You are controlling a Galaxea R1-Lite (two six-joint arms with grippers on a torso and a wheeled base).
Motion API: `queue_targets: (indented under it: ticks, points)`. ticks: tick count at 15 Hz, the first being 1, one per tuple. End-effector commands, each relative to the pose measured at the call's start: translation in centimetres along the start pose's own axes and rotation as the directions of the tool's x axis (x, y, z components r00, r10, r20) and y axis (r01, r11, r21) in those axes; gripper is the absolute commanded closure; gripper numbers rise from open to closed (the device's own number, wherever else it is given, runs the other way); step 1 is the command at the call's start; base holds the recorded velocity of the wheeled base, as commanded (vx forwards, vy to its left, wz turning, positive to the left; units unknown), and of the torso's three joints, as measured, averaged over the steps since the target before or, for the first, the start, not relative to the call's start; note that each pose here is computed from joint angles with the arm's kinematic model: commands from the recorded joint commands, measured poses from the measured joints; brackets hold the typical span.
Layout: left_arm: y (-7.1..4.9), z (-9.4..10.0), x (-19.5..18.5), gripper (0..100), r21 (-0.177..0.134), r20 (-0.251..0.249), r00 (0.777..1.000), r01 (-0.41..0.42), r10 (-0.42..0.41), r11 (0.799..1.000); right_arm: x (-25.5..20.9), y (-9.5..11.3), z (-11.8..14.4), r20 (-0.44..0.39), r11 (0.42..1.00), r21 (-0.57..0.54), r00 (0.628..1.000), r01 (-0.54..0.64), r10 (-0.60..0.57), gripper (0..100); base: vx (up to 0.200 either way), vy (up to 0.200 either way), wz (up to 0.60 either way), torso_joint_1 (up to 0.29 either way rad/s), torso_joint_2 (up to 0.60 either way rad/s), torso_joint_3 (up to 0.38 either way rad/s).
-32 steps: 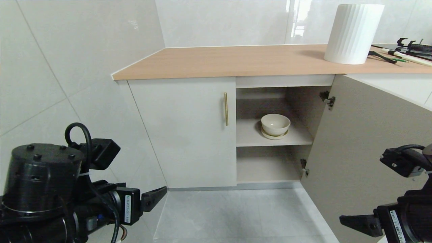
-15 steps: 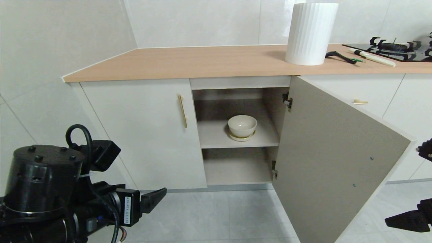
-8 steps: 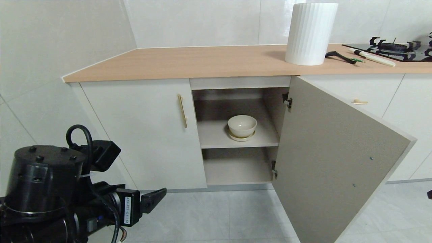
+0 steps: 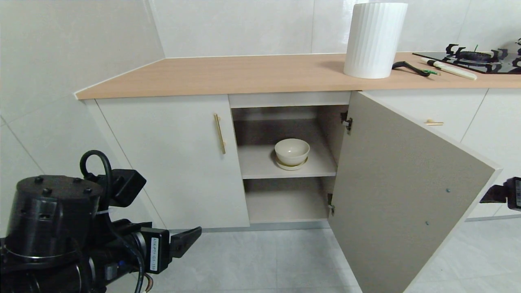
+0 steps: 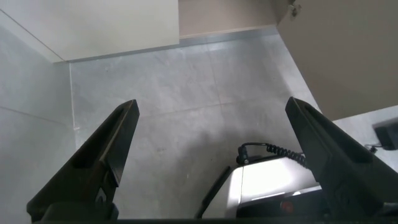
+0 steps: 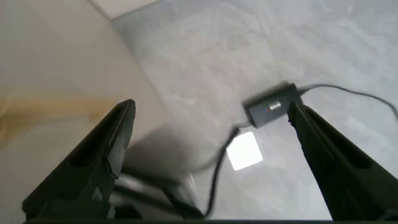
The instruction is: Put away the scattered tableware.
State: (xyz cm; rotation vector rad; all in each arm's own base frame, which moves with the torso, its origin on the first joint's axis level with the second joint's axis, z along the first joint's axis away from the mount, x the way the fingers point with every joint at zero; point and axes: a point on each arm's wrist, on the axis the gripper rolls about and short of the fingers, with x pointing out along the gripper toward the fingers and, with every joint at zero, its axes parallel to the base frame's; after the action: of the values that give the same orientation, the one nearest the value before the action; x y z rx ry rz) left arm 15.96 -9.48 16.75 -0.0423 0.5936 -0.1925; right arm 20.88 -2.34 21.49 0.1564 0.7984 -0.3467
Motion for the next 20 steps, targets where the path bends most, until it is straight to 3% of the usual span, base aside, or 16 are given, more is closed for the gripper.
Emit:
queue_targets:
  ticks: [1, 5, 9, 11, 15, 17, 20]
  points:
    - [0.0, 0.0, 0.0, 0, 0.000, -0.001, 1.000, 0.000, 0.000, 1.000, 2.3, 1.2, -0.7, -0.058, 1.000, -0.001, 0.998, -0.012, 0.012, 0, 0.000, 0.000, 0.00, 0.000, 0.00, 0.000]
    - [0.0, 0.0, 0.2, 0, 0.001, -0.005, 1.000, 0.000, 0.000, 1.000, 2.2, 3.0, -1.4, -0.065, 0.997, 0.003, 0.995, -0.073, 0.073, 0, 0.000, 0.000, 0.00, 0.000, 0.00, 0.000]
    - [-0.1, 0.0, 0.2, 0, 0.000, -0.004, 1.000, 0.002, -0.002, 1.000, 1.6, 6.3, -2.7, -0.107, 0.975, -0.080, 0.974, -0.207, 0.198, 0, 0.000, 0.000, 0.00, 0.000, 0.00, 0.000]
    - [-0.1, 0.1, 0.2, 0, 0.000, -0.003, 1.000, 0.002, -0.002, 1.000, 2.3, 8.2, -2.6, -0.090, 0.962, -0.111, 0.966, -0.251, 0.241, 0, 0.000, 0.000, 0.00, 0.000, 0.00, 0.000]
    - [-0.1, 0.1, 0.2, 0, 0.001, -0.006, 1.000, 0.001, -0.001, 1.000, 3.9, 14.9, -3.4, -0.068, 0.891, -0.219, 0.918, -0.397, 0.392, 0, 0.000, 0.000, 0.00, 0.000, 0.00, 0.000]
    - [-0.1, 0.0, 0.2, 0, 0.002, -0.009, 1.000, 0.000, 0.000, 1.000, 4.9, 17.0, -4.4, -0.104, 0.859, -0.248, 0.894, -0.448, 0.436, 0, 0.000, 0.000, 0.00, 0.000, 0.00, 0.000]
    - [0.0, -0.1, 0.2, 0, 0.002, -0.009, 1.000, 0.000, 0.000, 1.000, 6.8, 18.4, -5.3, -0.130, 0.827, -0.228, 0.858, -0.514, 0.498, 0, 0.000, 0.000, 0.00, 0.000, 0.00, 0.000]
